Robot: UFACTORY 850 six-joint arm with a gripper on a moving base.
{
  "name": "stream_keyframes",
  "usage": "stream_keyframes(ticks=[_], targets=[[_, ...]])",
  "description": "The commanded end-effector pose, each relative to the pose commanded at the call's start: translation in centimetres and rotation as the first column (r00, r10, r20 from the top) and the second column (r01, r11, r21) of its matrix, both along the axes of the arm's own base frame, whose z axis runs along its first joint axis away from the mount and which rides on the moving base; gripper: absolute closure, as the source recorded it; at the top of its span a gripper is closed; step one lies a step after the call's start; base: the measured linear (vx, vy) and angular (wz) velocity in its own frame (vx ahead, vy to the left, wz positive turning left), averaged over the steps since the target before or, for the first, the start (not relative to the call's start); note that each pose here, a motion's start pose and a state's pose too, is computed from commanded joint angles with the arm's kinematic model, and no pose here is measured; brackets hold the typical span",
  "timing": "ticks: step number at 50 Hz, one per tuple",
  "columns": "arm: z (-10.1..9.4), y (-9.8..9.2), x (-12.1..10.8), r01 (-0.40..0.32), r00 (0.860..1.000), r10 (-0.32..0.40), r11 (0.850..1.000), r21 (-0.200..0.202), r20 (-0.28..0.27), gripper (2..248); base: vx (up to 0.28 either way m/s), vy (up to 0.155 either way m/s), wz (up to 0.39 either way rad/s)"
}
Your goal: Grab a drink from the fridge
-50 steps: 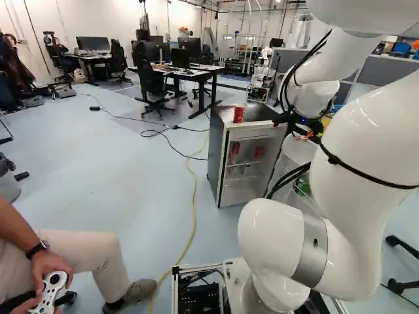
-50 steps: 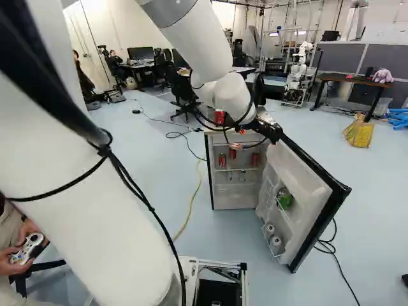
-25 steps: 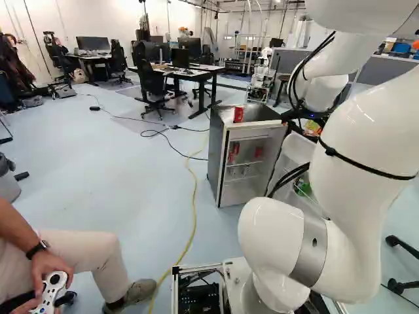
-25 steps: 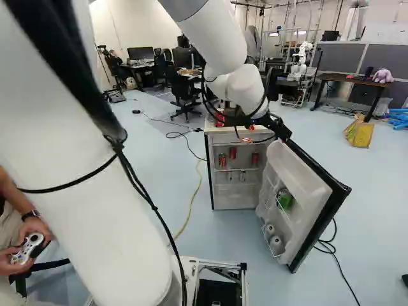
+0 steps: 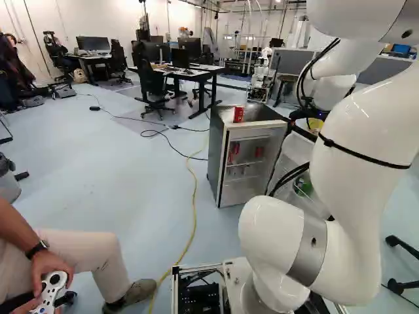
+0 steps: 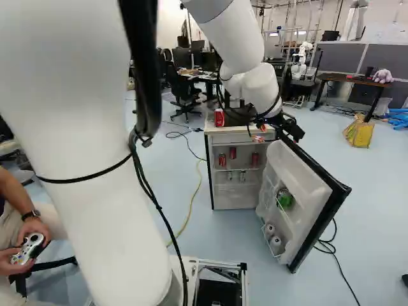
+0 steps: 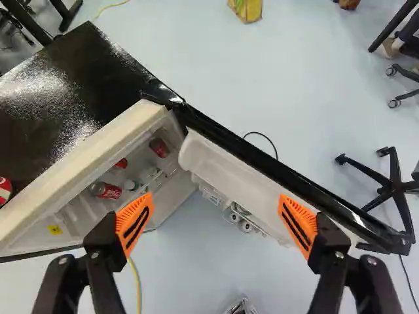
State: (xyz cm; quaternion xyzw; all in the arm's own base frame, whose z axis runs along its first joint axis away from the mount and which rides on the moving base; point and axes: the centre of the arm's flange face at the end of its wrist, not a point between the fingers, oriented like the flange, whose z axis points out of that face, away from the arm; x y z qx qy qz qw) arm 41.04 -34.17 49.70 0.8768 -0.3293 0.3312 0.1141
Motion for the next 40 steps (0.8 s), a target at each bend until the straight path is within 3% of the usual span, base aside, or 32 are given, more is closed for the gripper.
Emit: stream_keyframes(ticks=[40], targets=[[-0.2,-7.3,0.5,0.09,0.996,-0.09,0.996,-0.012,0.015,3,0.0,0.0,0.0]])
